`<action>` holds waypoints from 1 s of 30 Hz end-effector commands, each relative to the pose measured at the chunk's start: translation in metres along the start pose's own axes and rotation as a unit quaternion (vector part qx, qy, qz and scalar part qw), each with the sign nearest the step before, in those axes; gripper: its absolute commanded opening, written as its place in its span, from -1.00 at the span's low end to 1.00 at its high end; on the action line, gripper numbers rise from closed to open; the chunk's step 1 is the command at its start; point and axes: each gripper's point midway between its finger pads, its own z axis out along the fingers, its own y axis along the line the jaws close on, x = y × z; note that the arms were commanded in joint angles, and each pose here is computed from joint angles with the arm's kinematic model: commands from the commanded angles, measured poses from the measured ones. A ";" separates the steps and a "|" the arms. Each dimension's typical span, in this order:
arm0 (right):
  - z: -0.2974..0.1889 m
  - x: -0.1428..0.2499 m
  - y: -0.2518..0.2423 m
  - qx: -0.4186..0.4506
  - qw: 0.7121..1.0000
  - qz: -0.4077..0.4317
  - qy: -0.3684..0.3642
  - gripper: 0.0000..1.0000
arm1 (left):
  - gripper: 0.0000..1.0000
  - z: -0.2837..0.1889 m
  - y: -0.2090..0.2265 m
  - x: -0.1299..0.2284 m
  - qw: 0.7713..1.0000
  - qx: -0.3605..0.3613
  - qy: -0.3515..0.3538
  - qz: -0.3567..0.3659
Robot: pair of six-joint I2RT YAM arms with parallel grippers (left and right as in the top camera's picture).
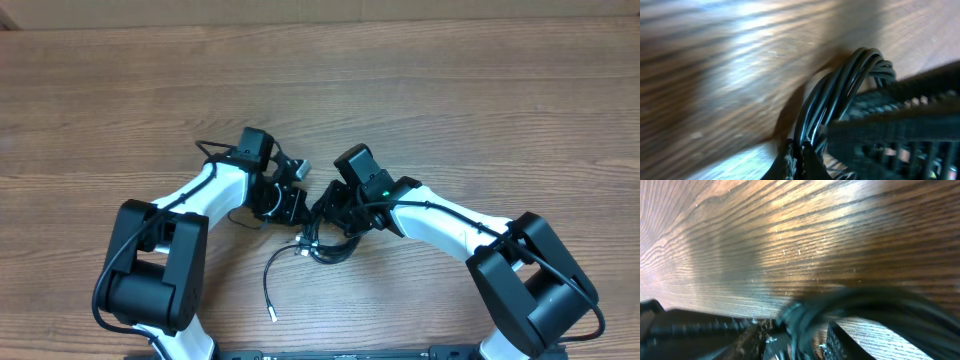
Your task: Untangle cables
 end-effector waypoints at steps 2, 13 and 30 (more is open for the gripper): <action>0.001 -0.003 -0.009 0.022 1.000 0.007 -0.017 -0.24 | -0.92 0.010 -0.018 0.010 0.999 0.037 0.020 0.028; -0.002 -0.001 -0.037 0.083 0.996 0.021 -0.023 -0.24 | -0.92 0.010 0.006 0.009 0.999 -0.034 0.019 -0.004; 0.003 0.006 -0.022 0.062 0.998 -0.001 -0.025 -0.27 | -0.92 0.009 0.014 0.011 0.998 -0.059 0.022 -0.006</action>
